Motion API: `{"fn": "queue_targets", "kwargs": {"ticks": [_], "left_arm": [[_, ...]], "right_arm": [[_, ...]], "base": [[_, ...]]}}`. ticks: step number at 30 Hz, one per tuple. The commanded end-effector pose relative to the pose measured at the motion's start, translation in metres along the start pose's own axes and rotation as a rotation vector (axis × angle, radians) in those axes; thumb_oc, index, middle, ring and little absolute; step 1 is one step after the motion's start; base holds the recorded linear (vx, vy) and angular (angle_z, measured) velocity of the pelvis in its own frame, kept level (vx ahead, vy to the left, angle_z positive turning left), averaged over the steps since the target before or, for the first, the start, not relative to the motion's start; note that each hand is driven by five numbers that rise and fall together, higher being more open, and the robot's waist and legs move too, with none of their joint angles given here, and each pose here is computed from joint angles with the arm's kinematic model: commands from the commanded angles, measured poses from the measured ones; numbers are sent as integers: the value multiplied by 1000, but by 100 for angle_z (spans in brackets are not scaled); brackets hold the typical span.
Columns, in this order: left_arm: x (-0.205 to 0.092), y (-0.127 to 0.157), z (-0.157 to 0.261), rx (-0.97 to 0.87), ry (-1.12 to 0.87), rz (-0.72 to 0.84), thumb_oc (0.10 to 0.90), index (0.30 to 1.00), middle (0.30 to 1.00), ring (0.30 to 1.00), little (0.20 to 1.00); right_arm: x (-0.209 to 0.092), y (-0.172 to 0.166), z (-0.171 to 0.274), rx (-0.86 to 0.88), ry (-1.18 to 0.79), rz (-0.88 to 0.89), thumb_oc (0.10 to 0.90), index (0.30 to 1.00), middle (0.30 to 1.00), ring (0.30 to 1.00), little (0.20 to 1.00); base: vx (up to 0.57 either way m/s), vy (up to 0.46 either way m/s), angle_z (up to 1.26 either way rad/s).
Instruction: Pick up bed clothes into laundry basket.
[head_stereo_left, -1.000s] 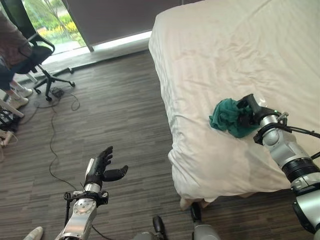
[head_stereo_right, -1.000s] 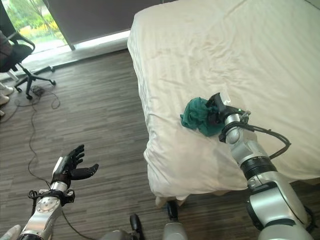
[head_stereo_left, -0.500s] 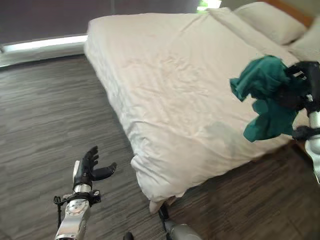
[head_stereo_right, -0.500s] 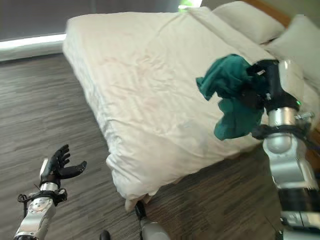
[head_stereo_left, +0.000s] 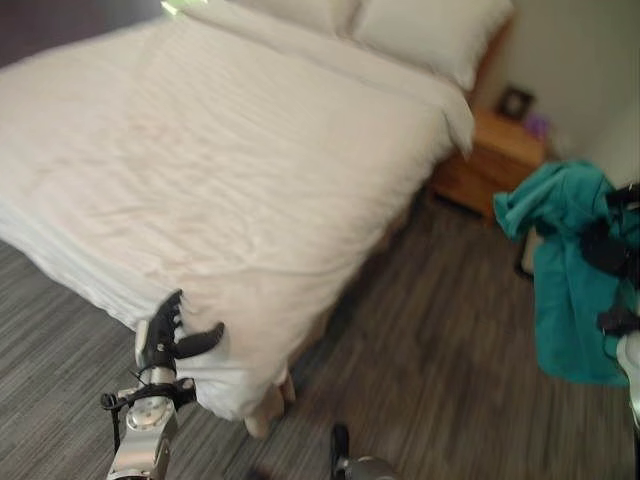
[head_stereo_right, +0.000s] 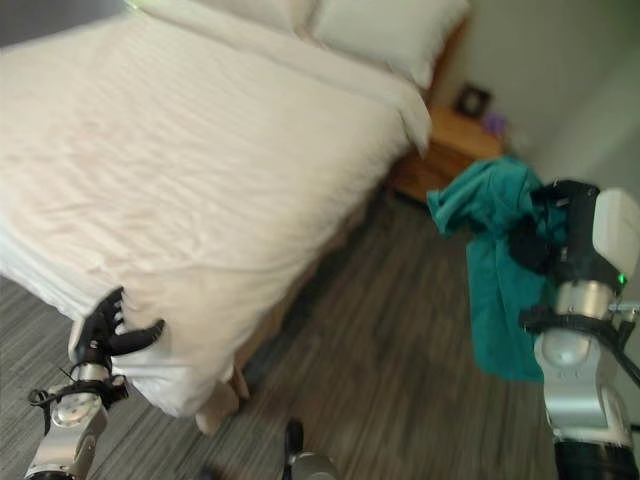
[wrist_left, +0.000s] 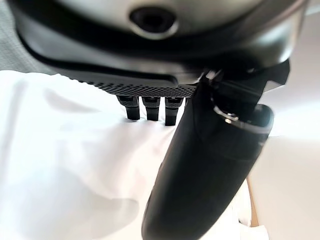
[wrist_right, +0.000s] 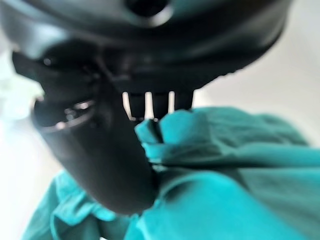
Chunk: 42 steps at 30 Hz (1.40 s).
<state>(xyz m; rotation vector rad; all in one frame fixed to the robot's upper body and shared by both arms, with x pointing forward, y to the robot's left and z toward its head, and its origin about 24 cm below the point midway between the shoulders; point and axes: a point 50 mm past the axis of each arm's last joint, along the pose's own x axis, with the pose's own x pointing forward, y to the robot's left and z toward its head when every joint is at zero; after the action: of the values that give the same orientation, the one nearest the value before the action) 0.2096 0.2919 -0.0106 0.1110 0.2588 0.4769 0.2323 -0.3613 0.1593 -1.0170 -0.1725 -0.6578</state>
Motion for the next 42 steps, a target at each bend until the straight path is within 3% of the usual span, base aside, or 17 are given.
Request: {"fn": "queue_targets", "kwargs": {"ticks": [1, 9, 15, 19, 25, 27, 28, 29, 33, 34, 38, 42], "left_arm": [[-8, -1, 48, 31, -258, -113, 800, 900, 900, 900, 900], [-13, 25, 47, 9, -262, 5, 800, 900, 900, 900, 900], [-20, 59, 37, -45, -223, 178, 800, 900, 900, 900, 900], [-36, 94, 2, -34, -73, 375, 800, 900, 900, 900, 900], [-29, 106, 26, 94, -166, 425, 800, 900, 900, 900, 900], [-16, 94, 74, 146, -365, 379, 800, 900, 900, 900, 900], [-16, 94, 74, 149, -367, 380, 800, 900, 900, 900, 900], [-9, 75, 115, 171, -541, 313, 800, 900, 900, 900, 900], [-8, 39, 169, 114, -777, 179, 800, 900, 900, 900, 900], [-6, 10, 198, 77, -887, 85, 800, 900, 900, 900, 900], [0, -33, 228, 53, -964, -28, 800, 900, 900, 900, 900], [4, -61, 217, 35, -903, -129, 800, 900, 900, 900, 900]], "right_arm": [[26, -34, 34, -2, -167, -199, 400, 300, 300, 300, 300], [19, -22, 24, -4, -114, -148, 400, 300, 300, 300, 300], [15, -19, 13, -7, -64, -149, 400, 300, 300, 300, 300], [5, -21, 2, 4, -12, -171, 400, 300, 300, 300, 300], [1, -19, 5, 14, -32, -178, 400, 300, 300, 300, 300], [-2, -12, 7, 26, -48, -151, 400, 300, 300, 300, 300], [-2, -12, 7, 27, -47, -153, 400, 300, 300, 300, 300], [-3, -5, 11, 35, -64, -127, 400, 300, 300, 300, 300], [-4, 7, 23, 66, -117, -74, 400, 300, 300, 300, 300], [-3, 18, 34, 92, -159, -34, 400, 300, 300, 300, 300], [-6, 35, 50, 126, -215, 30, 400, 300, 300, 300, 300], [-14, 43, 60, 131, -258, 80, 400, 300, 300, 300, 300]], "base": [[-225, -90, -61], [-211, -113, -74], [-229, -131, -32], [-234, -131, -10], [-160, -90, 11], [-153, -69, 21], [-163, -67, 20], [-159, -61, 15], [-155, -22, 6], [-147, 14, -24], [-111, -38, -100], [31, -24, -109]]}}
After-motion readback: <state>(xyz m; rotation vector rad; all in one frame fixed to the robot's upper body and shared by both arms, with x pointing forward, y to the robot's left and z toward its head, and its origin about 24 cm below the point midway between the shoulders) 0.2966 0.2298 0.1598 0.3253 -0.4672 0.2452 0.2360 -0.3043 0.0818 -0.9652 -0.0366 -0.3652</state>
